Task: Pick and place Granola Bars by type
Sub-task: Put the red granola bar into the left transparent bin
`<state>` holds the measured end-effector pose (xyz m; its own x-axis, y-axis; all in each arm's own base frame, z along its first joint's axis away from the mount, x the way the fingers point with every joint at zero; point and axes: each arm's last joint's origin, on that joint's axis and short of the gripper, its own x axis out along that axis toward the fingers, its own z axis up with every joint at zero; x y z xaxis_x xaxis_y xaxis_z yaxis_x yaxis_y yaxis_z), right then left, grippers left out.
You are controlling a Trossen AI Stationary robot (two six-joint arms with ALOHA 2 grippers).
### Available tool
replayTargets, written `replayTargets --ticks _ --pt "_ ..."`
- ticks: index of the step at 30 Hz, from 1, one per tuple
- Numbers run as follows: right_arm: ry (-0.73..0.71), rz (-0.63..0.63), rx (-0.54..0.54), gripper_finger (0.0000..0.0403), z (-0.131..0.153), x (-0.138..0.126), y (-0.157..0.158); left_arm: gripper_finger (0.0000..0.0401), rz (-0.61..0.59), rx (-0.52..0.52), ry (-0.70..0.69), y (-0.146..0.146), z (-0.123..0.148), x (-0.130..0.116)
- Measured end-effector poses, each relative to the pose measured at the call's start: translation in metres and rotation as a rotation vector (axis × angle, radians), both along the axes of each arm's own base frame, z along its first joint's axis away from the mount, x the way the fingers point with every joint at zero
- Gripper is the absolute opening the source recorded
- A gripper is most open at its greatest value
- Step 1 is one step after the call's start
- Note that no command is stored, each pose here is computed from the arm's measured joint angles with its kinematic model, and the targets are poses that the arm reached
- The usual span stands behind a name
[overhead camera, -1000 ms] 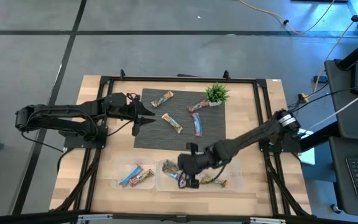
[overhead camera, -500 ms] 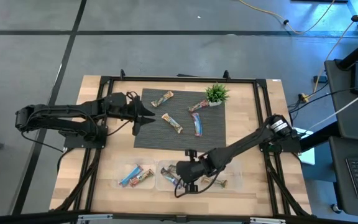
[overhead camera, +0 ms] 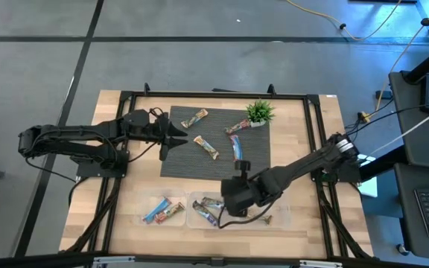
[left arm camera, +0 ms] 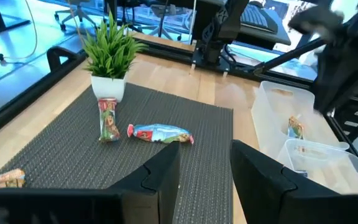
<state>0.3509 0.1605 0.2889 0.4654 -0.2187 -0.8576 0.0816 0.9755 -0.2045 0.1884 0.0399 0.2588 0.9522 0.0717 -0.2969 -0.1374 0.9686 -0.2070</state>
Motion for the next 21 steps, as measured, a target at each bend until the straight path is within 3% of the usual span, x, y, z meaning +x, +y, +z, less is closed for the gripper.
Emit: replayTargets --ticks 6,10,15,21 --pt "-0.045 -0.013 0.003 0.0032 0.004 -0.022 -0.030 0.0132 0.003 -0.008 0.001 0.000 0.000 0.000" --pt "-0.152 -0.026 0.080 0.0032 -0.003 -0.036 -0.061 0.0132 0.003 -0.007 0.000 0.000 0.000 0.000" --pt "-0.432 0.007 0.175 0.0032 -0.002 -0.057 -0.100 0.0132 0.005 0.004 -0.023 0.001 0.002 0.001" --pt "-0.744 -0.001 0.109 0.0032 -0.003 -0.080 -0.132 0.0132 0.026 0.013 -0.025 0.009 0.004 0.012"
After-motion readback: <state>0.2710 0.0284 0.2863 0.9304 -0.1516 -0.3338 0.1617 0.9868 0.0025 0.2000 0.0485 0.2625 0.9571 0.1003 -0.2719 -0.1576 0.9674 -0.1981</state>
